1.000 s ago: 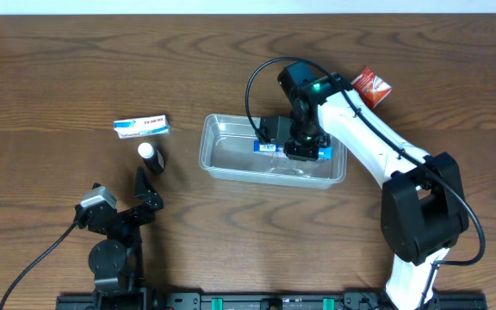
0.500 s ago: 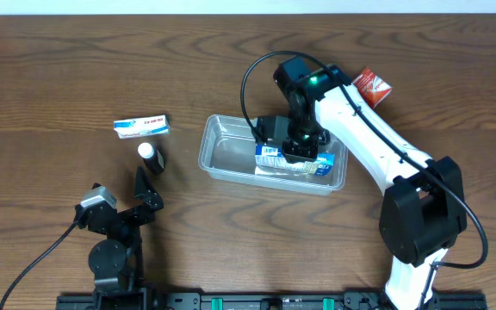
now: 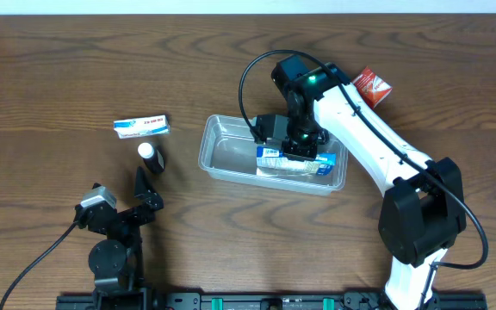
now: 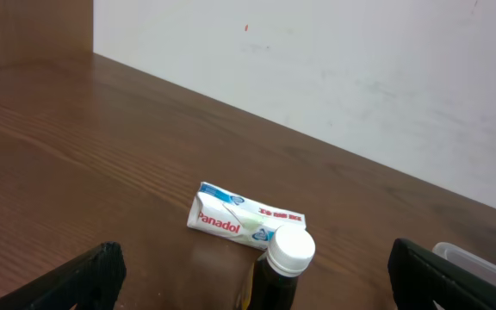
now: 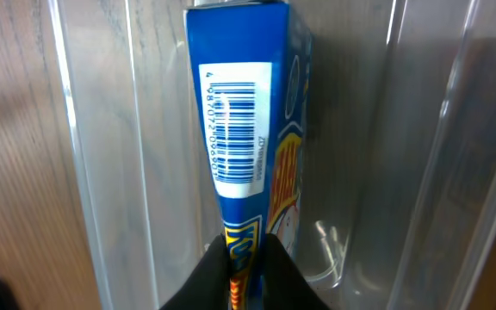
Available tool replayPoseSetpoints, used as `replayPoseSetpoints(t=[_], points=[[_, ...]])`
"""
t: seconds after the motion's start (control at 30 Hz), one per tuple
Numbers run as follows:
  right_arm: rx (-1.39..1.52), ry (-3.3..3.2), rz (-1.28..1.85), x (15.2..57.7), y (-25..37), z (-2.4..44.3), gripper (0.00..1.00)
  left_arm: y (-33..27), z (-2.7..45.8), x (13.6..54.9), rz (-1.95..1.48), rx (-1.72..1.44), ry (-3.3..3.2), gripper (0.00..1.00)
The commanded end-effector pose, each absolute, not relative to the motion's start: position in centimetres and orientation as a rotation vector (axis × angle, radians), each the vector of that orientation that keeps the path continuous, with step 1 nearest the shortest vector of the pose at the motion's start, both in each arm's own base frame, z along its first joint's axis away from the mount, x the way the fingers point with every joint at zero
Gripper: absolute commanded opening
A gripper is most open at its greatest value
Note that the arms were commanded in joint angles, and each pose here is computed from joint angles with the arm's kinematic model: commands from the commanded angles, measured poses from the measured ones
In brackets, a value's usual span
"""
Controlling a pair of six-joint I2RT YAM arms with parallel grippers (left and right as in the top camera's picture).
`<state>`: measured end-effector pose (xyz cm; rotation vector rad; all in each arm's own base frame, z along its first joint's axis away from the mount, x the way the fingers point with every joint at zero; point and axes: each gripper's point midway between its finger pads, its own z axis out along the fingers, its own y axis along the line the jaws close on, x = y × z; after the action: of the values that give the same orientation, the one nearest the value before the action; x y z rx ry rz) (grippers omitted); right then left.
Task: Pack container
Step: 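Lower the blue box into the container and open the right gripper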
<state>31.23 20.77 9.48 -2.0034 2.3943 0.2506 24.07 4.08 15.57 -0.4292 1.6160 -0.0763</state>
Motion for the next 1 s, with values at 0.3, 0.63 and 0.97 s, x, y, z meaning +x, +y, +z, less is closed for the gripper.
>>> replayPoseSetpoints(t=[0.3, 0.63, 0.97], points=[[-2.038, 2.38, 0.169, 30.8, 20.7, 10.6, 0.09, 4.4, 13.6, 24.0, -0.045, -0.435, 1.671, 0.98], [-1.961, 2.372, -0.092, 34.0, 19.4, 10.6, 0.08, 4.4, 13.6, 24.0, -0.045, -0.435, 1.671, 0.98], [-1.874, 2.285, -0.159, 37.0, 20.4, 11.0, 0.01, 4.4, 13.6, 24.0, -0.045, -0.435, 1.671, 0.98]])
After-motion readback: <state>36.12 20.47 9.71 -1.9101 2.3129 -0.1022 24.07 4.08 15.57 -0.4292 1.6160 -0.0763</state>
